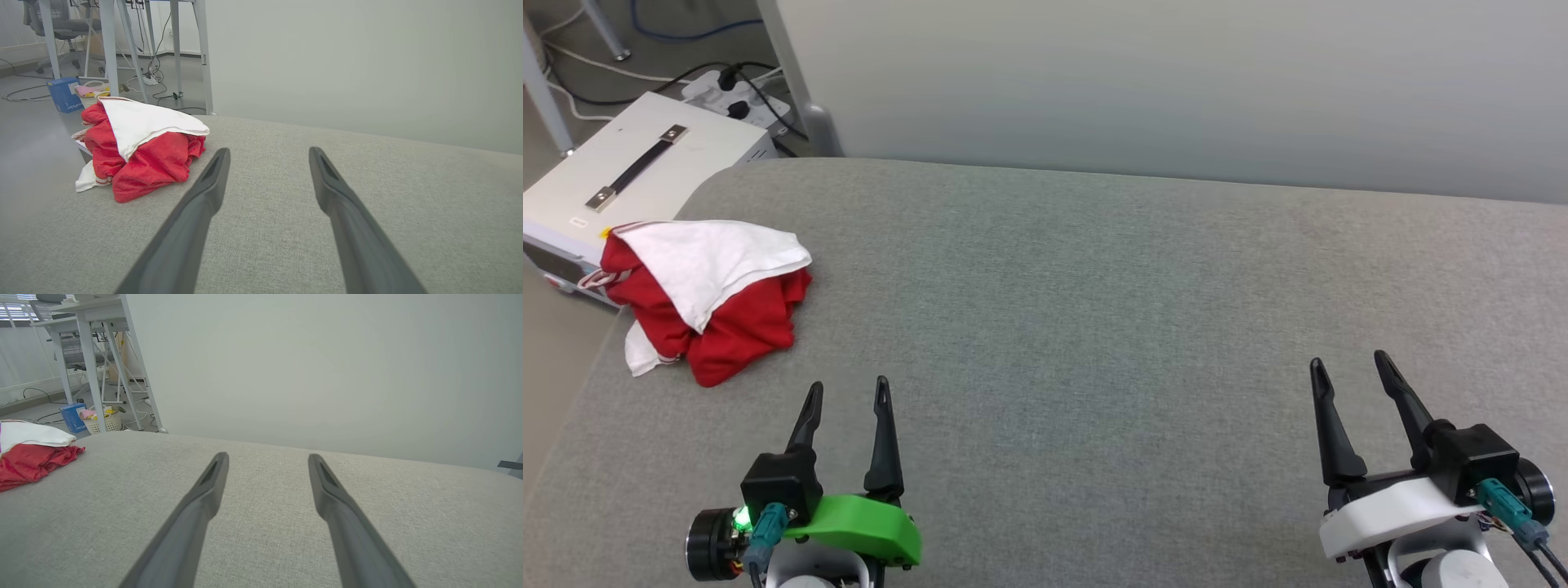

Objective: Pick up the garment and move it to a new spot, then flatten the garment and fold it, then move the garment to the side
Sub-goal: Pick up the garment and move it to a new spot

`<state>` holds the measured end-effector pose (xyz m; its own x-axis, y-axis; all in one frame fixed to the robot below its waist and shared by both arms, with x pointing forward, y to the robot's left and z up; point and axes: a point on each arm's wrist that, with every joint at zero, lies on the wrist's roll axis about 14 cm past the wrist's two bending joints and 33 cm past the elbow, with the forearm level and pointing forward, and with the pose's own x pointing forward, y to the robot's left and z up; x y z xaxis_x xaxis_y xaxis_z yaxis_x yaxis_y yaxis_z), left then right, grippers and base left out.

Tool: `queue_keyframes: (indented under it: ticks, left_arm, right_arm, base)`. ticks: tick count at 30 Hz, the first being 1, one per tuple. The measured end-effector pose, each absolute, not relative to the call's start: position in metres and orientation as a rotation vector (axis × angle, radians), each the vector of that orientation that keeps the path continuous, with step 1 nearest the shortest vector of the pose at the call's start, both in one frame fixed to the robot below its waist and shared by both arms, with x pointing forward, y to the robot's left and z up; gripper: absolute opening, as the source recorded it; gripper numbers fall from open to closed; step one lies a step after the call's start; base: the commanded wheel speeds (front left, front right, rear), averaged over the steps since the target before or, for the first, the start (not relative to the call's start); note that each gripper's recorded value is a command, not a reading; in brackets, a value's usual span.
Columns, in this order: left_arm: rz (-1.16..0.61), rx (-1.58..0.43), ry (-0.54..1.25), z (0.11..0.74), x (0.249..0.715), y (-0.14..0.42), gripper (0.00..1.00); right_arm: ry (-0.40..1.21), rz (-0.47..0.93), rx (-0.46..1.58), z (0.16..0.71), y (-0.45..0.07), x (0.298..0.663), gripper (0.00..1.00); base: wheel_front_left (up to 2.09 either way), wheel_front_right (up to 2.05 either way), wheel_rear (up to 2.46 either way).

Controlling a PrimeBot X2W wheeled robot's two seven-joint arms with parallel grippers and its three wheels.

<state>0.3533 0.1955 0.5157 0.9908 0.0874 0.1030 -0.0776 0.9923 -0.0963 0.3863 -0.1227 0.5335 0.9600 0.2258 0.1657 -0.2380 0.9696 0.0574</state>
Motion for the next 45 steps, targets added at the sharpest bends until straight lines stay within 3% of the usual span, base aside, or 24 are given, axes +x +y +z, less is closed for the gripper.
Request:
queue_keyframes:
  ticks: [23,45]
  left_arm:
    - [0.350,-0.063,-0.114,0.515,0.288,0.275,1.00]
    - [0.392,-0.073,-0.076,0.504,0.281,0.285,1.00]
  right_arm:
    - [-0.127,0.559,0.113,0.528,-0.008,0.397,1.00]
    - [-0.111,0.595,0.127,0.522,0.007,0.405,1.00]
  base:
    - [0.00,0.00,0.00]
    - [0.00,0.00,0.00]
